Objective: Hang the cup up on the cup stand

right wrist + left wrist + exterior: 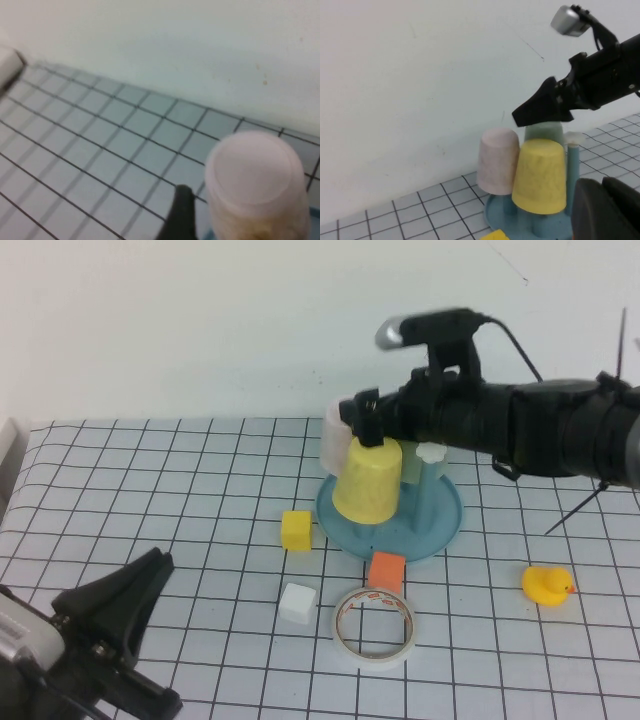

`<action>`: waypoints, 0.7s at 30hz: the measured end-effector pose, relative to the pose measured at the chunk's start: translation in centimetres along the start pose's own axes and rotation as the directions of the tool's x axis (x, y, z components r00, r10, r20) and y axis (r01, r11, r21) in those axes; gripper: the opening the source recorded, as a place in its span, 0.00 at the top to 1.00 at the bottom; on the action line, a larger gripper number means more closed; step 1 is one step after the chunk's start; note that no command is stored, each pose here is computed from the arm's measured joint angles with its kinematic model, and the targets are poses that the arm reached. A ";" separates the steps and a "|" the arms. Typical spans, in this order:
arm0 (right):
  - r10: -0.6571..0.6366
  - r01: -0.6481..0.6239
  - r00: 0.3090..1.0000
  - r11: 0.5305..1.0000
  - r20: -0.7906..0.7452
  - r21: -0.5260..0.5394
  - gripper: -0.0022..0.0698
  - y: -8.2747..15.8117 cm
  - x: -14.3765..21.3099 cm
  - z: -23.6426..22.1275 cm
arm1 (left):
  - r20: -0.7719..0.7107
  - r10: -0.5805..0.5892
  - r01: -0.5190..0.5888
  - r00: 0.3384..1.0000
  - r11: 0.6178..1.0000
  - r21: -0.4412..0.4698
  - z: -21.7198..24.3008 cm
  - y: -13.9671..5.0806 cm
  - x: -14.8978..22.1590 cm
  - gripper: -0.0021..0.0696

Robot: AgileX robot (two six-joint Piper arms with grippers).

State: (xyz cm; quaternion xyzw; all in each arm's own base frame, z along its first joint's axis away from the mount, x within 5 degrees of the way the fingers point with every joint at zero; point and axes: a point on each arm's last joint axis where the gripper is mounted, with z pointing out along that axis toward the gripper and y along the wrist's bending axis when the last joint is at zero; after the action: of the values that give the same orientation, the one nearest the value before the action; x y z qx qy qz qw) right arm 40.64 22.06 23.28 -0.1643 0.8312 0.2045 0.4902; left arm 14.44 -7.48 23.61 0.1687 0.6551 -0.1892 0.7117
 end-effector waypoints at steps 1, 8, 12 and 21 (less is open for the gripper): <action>0.020 -0.020 1.000 1.000 0.010 -0.007 0.09 0.1 -0.4 -0.3 | 0.006 -0.005 0.005 1.000 1.000 -0.009 -0.1 0.1 -0.1 0.97; 0.076 -0.060 0.982 0.994 0.175 -0.097 0.82 2.1 -6.1 -6.3 | -0.013 -0.086 0.084 0.996 0.994 -0.074 -1.9 0.5 -1.1 0.97; 0.070 -0.030 0.957 0.989 0.283 -0.145 0.94 3.3 -8.9 -12.2 | -0.095 -0.103 0.095 0.990 0.992 -0.088 -3.5 0.4 -1.8 0.97; -0.002 0.057 0.921 0.990 0.389 -0.131 0.96 4.1 -5.6 -25.2 | -0.078 -0.043 0.036 0.996 0.996 -0.081 -7.3 0.1 -3.3 0.97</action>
State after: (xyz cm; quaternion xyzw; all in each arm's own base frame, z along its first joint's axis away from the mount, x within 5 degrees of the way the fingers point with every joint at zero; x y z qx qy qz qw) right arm 22.48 13.42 39.95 -0.1667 0.6987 0.2832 0.6355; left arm 7.93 -3.68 26.30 0.1348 0.6931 -0.1703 0.6873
